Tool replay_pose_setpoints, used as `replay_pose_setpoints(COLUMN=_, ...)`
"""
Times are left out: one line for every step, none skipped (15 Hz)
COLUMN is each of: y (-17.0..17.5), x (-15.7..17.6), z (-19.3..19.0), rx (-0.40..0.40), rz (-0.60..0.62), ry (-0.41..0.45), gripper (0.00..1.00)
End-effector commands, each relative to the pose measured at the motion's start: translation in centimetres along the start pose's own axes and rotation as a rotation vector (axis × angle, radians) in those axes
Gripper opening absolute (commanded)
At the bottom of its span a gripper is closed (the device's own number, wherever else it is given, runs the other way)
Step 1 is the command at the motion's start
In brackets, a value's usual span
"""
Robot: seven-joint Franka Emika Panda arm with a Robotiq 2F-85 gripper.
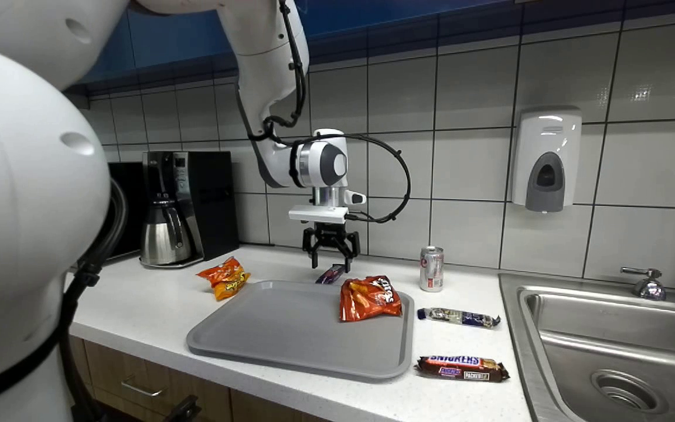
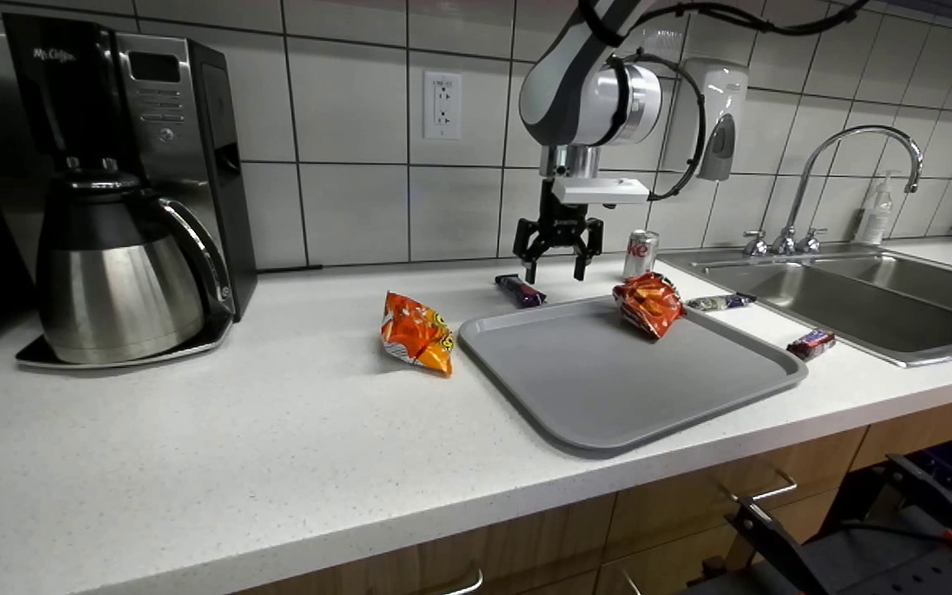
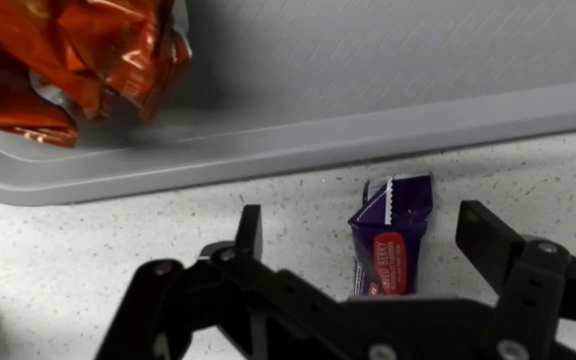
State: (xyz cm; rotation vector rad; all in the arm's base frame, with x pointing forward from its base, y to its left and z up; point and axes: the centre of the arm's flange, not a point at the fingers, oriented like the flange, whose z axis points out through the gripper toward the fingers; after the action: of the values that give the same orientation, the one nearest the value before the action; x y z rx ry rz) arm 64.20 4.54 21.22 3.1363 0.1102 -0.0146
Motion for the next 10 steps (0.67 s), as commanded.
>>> replay_pose_setpoints(y=-0.4, x=2.4, z=0.6, rx=-0.018, rz=0.017, ry=0.024, gripper=1.00)
replay_pose_setpoints(y=-0.5, x=2.7, z=0.7, rx=-0.016, rz=0.020, ry=0.027, gripper=1.00)
replay_pose_setpoints(y=-0.6, x=3.1, z=0.8, rx=-0.016, rz=0.022, ry=0.030, gripper=1.00)
replay_pose_setpoints(y=-0.6, x=3.4, z=1.0, rx=-0.016, rz=0.025, ry=0.033, gripper=1.00)
replay_pose_setpoints(y=-0.7, x=3.7, z=1.0, rx=-0.016, rz=0.028, ry=0.037, gripper=1.00)
replay_pose_setpoints(y=-0.8, x=4.0, z=1.1, rx=-0.015, rz=0.031, ry=0.037, gripper=1.00)
replay_pose_setpoints(y=-0.9, x=4.4, z=1.2, rx=-0.017, rz=0.032, ry=0.039, gripper=1.00)
replay_pose_setpoints(y=-1.2, x=4.8, z=1.3, rx=-0.016, rz=0.036, ry=0.043, gripper=1.00)
replay_pose_setpoints(y=-1.2, x=5.1, z=1.4, rx=-0.016, rz=0.038, ry=0.045, gripper=1.00)
replay_pose_setpoints(y=-1.3, x=5.3, z=1.4, rx=-0.015, rz=0.040, ry=0.048, gripper=1.00)
